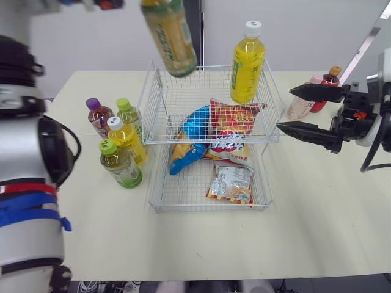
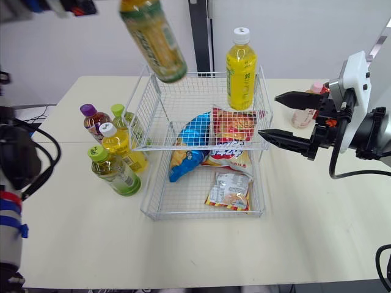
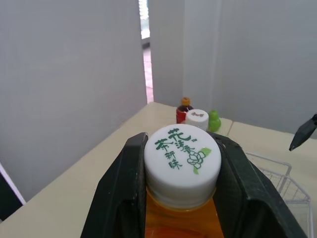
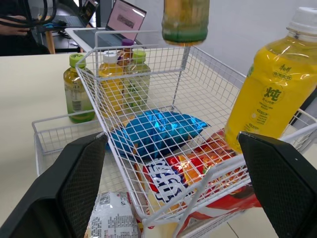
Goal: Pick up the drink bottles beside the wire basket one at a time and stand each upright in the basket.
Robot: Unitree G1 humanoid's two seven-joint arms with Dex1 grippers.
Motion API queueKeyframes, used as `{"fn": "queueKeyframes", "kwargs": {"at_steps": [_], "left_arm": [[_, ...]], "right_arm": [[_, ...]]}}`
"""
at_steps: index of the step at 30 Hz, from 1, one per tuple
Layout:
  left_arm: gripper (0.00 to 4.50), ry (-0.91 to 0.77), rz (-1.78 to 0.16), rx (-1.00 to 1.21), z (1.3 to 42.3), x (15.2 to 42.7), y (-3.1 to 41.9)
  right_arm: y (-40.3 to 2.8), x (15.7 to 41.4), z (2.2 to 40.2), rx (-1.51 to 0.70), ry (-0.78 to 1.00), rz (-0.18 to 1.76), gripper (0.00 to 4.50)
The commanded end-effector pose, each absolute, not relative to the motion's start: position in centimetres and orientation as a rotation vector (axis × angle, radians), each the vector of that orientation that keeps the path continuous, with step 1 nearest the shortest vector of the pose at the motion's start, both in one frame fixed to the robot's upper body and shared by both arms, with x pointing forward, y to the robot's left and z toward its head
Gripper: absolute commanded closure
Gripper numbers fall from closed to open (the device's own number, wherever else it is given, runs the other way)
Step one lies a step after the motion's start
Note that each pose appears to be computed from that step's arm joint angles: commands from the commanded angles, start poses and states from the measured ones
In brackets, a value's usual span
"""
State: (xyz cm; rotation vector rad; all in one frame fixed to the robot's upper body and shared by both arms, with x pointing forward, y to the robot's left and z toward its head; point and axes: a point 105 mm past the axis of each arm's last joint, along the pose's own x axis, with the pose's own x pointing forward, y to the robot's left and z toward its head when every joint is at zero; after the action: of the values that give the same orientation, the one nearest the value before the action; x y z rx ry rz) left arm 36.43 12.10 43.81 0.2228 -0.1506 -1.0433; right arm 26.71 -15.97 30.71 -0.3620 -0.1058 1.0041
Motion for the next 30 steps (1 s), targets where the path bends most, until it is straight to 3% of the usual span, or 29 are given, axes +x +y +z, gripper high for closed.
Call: {"fn": "queueKeyframes", "kwargs": {"at_steps": [1,11,27,28,30], "left_arm": [[3.15,-0.265,-1.006,0.237,45.6,36.7,10.7],[3.15,-0.190,-0.996,0.188,42.6,39.8,7.8],[3.15,-0.171,-1.008,0.214,40.8,41.2,5.5],[2.43,-0.174,-1.015,0.211,41.0,41.1,5.4],[1.94,-0.180,-1.030,0.218,41.1,40.9,5.3]], "right_arm": [[-16.2,26.0,31.9,-0.400,-0.161,0.972,0.00],[-16.6,26.1,32.3,-0.396,-0.181,0.917,0.00],[-16.7,26.2,32.4,-0.391,-0.187,0.882,0.00],[-16.7,26.2,32.4,-0.391,-0.187,0.881,0.00],[-16.7,26.2,32.4,-0.391,-0.187,0.880,0.00]]}}
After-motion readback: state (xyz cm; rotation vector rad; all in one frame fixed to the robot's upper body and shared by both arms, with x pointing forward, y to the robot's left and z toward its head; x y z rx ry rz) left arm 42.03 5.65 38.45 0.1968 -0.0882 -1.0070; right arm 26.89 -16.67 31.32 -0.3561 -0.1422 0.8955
